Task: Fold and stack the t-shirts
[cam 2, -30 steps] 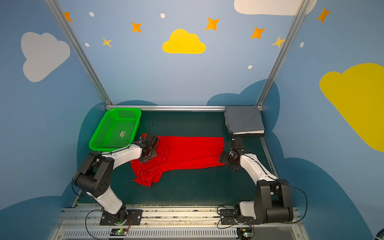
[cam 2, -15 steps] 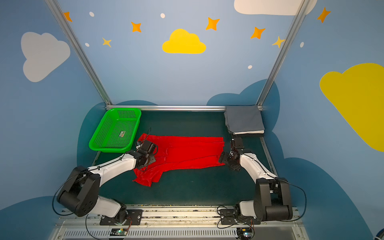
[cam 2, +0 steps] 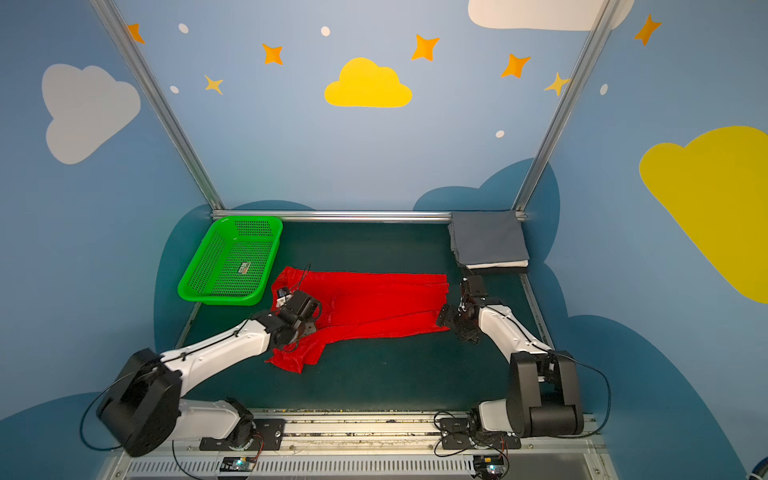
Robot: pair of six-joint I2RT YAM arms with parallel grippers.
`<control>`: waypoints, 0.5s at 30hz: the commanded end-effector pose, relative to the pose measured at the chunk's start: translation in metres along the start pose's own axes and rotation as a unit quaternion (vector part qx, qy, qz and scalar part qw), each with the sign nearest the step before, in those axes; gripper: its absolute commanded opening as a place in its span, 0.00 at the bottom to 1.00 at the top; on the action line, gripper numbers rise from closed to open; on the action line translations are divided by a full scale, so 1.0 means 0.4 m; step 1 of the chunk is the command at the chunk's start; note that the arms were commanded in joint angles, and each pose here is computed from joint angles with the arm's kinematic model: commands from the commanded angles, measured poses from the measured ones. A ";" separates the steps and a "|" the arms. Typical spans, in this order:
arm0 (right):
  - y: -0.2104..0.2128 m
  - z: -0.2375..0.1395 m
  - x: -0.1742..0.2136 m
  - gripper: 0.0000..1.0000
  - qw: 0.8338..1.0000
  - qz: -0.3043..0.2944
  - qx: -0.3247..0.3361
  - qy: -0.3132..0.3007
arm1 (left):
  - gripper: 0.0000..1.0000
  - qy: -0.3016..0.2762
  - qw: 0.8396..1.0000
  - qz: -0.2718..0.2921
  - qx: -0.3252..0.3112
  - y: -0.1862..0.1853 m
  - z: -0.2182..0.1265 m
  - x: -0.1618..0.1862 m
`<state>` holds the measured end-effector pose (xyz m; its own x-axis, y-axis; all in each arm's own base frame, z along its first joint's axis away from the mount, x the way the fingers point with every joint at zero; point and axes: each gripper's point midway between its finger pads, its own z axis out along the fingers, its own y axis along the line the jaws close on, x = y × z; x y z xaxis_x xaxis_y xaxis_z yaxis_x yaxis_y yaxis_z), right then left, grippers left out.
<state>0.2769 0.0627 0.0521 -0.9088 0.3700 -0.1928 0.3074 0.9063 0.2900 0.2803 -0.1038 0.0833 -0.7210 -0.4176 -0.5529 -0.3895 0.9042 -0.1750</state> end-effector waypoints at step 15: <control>0.055 0.038 -0.021 0.69 0.998 0.034 -0.049 0.018 | 0.70 0.057 0.998 -0.016 0.016 0.165 -0.082 0.212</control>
<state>0.2819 0.0820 0.0351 -0.9049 0.4133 -0.1014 0.3488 0.8568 0.3797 0.1912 -0.0920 0.0614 -0.7705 -0.4139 -0.4848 -0.3409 0.9102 -0.2352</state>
